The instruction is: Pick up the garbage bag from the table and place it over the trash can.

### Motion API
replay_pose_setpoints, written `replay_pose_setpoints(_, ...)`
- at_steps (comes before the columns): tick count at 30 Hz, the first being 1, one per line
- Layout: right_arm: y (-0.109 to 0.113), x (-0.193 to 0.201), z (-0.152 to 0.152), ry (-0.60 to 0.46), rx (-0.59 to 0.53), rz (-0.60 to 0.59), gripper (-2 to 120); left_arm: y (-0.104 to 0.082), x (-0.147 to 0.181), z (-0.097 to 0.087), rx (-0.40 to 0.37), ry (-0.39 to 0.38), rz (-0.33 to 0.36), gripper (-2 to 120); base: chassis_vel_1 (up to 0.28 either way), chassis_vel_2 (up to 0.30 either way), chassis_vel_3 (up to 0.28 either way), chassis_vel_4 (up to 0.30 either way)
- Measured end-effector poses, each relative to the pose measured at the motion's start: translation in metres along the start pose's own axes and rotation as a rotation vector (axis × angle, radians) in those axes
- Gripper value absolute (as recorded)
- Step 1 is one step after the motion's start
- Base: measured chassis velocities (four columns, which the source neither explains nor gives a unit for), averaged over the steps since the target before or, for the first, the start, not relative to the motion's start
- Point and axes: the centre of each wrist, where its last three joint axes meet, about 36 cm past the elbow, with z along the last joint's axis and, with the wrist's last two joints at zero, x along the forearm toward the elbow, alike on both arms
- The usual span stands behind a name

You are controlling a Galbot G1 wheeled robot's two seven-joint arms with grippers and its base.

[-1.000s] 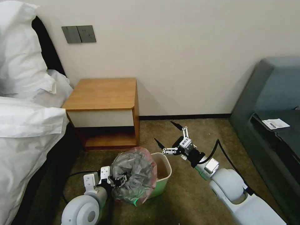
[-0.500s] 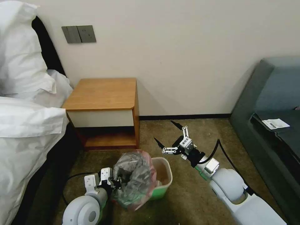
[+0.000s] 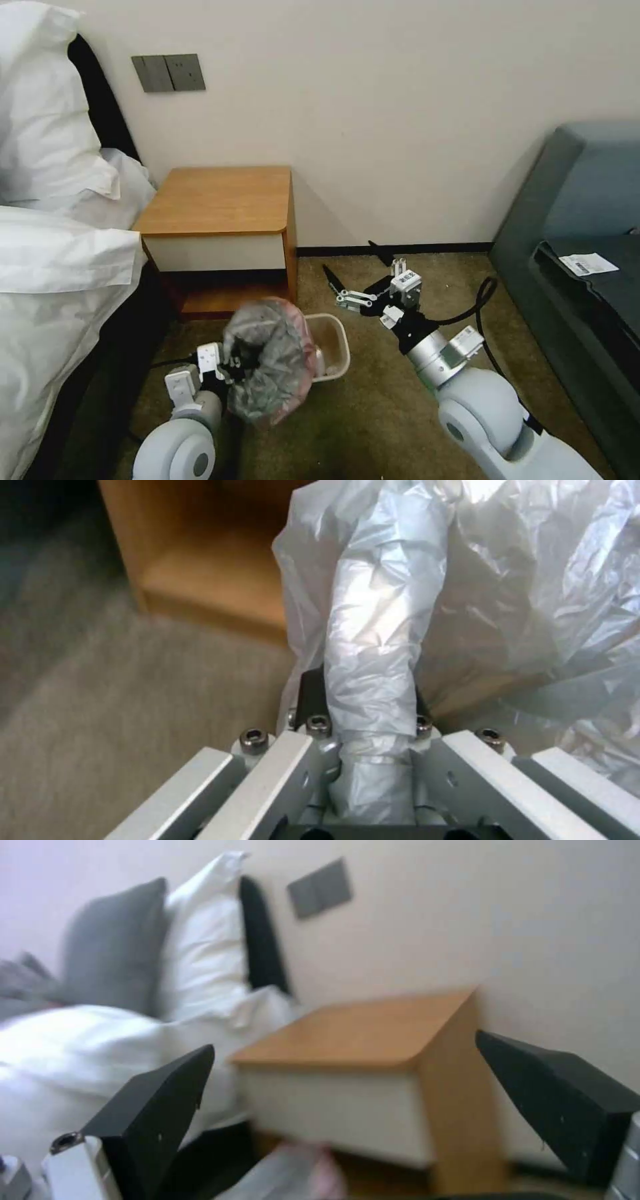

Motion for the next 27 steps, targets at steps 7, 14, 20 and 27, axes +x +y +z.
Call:
replay_pose_setpoints(7, 0.019, 0.001, 0.003, 0.132, -0.157, -0.087, 100, -0.005, -0.001, 0.004, -0.044, -0.152, -0.020, 4, 0.000, 0.000, 0.000, 0.000)
replay_pose_setpoints(14, -0.001, -0.020, 0.032, 0.215, -0.149, -0.091, 100, -0.008, 0.007, 0.005, -0.060, -0.204, 0.011, 4, 0.000, 0.000, 0.000, 0.000)
replay_pose_setpoints(20, -0.017, -0.030, 0.045, 0.247, -0.148, -0.070, 100, -0.012, 0.018, 0.006, -0.047, -0.220, 0.037, 4, 0.000, 0.000, 0.000, 0.000)
replay_pose_setpoints(27, -0.021, -0.033, 0.048, 0.259, -0.206, -0.087, 100, -0.017, 0.027, 0.011, -0.046, -0.211, 0.072, 4, 0.000, 0.000, 0.000, 0.000)
